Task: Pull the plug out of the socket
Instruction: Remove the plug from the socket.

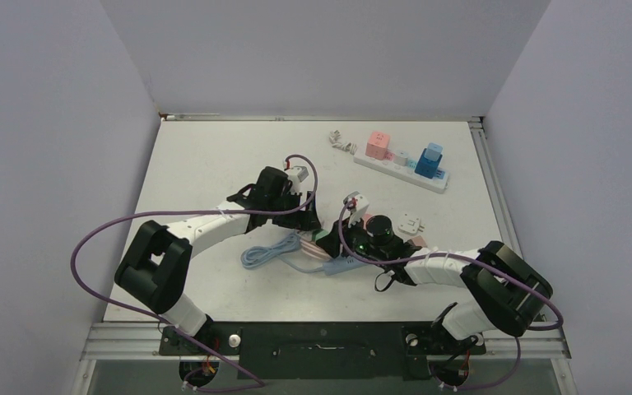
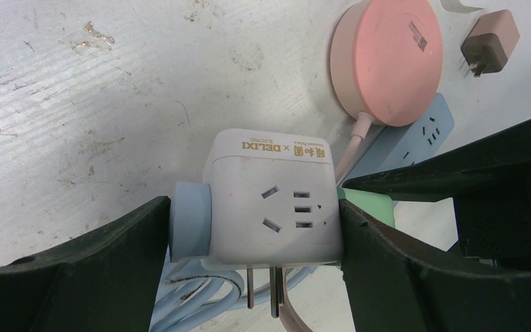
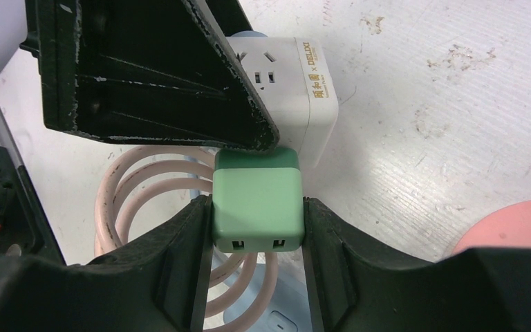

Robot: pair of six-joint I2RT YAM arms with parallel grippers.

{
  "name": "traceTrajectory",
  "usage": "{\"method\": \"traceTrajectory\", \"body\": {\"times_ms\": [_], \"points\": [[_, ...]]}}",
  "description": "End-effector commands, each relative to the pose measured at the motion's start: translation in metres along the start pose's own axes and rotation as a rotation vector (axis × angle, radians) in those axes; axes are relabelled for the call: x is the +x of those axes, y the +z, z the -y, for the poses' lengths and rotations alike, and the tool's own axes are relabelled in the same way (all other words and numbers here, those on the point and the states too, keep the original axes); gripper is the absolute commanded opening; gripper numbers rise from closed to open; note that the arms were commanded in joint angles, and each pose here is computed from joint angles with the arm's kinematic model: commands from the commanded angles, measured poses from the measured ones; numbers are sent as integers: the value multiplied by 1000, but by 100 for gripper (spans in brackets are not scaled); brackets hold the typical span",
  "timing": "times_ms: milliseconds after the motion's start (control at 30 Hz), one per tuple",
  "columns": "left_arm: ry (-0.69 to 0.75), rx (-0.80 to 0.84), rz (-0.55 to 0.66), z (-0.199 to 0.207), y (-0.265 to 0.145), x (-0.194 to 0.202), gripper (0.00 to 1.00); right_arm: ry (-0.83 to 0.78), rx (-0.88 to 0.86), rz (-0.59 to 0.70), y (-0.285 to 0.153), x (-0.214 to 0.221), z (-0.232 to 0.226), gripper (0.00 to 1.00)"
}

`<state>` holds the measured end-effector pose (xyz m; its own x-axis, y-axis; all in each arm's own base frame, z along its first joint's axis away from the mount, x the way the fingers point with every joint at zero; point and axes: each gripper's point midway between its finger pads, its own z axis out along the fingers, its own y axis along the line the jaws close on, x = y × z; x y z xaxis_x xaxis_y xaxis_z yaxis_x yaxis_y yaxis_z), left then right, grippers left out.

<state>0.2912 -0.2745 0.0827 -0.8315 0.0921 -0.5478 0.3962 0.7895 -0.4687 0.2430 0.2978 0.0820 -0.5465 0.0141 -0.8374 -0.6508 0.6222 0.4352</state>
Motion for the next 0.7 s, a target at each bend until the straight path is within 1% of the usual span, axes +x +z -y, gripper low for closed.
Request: {"method": "traceTrajectory", "body": {"times_ms": [0,133,333,533,667], "points": [[-7,62,11,18,1,-6,0,-98,66,132,6,-46,-5,5],[-7,60,11,18,1,-6,0,-104,82,129,6,-45,-6,5],[12,101,34,26,-3,-11,0,-97,47,127,7,-44,-12,5],[60,209,70,47,-12,-17,0,-98,-62,127,6,-43,-28,5],[92,253,83,55,-18,-19,0,-74,-124,142,1,-48,-29,5]]}}
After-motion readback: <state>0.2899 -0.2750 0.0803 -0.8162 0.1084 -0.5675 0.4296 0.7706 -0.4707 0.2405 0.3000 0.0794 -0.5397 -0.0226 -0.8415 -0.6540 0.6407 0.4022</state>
